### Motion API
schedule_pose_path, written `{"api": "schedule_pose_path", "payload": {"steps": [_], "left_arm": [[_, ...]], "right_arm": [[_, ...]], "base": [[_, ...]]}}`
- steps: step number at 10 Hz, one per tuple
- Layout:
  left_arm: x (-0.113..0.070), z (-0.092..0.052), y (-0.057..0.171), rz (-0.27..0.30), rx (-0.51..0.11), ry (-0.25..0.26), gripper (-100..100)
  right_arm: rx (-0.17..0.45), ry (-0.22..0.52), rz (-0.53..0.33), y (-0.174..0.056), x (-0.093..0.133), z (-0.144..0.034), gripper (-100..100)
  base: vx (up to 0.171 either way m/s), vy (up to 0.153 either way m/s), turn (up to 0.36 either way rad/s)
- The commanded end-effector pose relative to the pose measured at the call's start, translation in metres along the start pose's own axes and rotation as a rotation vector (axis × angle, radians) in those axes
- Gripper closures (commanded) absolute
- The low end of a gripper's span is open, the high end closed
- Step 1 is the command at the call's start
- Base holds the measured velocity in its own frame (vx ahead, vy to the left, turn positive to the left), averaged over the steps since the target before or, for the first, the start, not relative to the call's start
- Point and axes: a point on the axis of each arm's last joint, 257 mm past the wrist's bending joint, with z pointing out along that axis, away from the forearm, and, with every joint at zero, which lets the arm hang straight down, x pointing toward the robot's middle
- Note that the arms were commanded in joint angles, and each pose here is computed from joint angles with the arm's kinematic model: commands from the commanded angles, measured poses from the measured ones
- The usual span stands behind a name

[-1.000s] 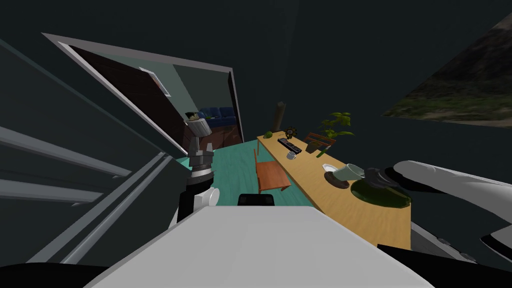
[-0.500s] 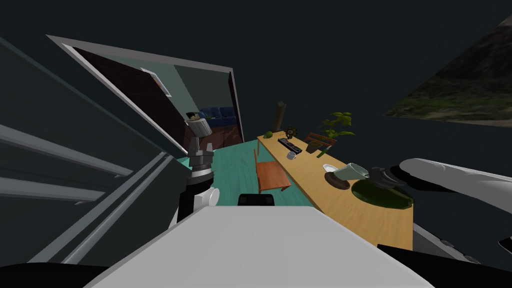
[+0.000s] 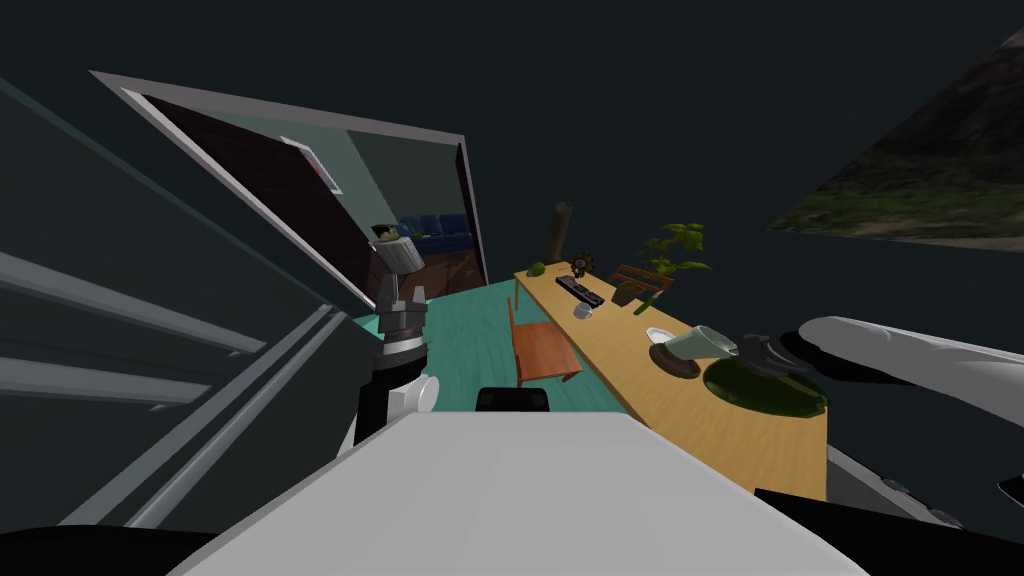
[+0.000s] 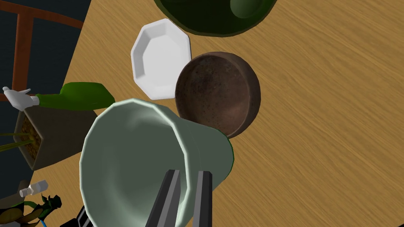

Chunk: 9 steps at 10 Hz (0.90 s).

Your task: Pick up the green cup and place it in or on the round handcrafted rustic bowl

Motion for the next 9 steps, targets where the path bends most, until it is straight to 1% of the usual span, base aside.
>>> {"api": "schedule_pose_path", "payload": {"steps": [1,3,4,5,6,7,9], "left_arm": [[0.0,0.0,0.0,0.0,0.0,0.0,0],[0.0,0.0,0.0,0.0,0.0,0.0,0],[0.0,0.0,0.0,0.0,0.0,0.0,0],[0.0,0.0,0.0,0.0,0.0,0.0,0],[0.0,0.0,0.0,0.0,0.0,0.0,0],[0.0,0.0,0.0,0.0,0.0,0.0,0],[0.0,0.0,0.0,0.0,0.0,0.0,0]], "right_arm": [[0.0,0.001,0.0,0.0,0.0,0.0,100],[0.0,0.001,0.0,0.0,0.0,0.0,100],[-0.015,0.043,-0.027,0.003,0.023,-0.009,100],[-0.015,0.043,-0.027,0.003,0.023,-0.009,100],[-0.027,0.056,-0.055,0.002,0.03,-0.016,100],[-0.037,0.054,-0.081,0.001,0.029,-0.02,100],[-0.049,0.036,-0.119,-0.001,0.021,-0.024,100]], "base": [[0.001,0.005,-0.015],[-0.001,-0.008,0.023],[-0.017,0.018,0.196],[-0.02,0.02,0.083],[-0.03,-0.025,0.089],[-0.051,-0.083,0.118],[-0.029,-0.162,0.062]]}}
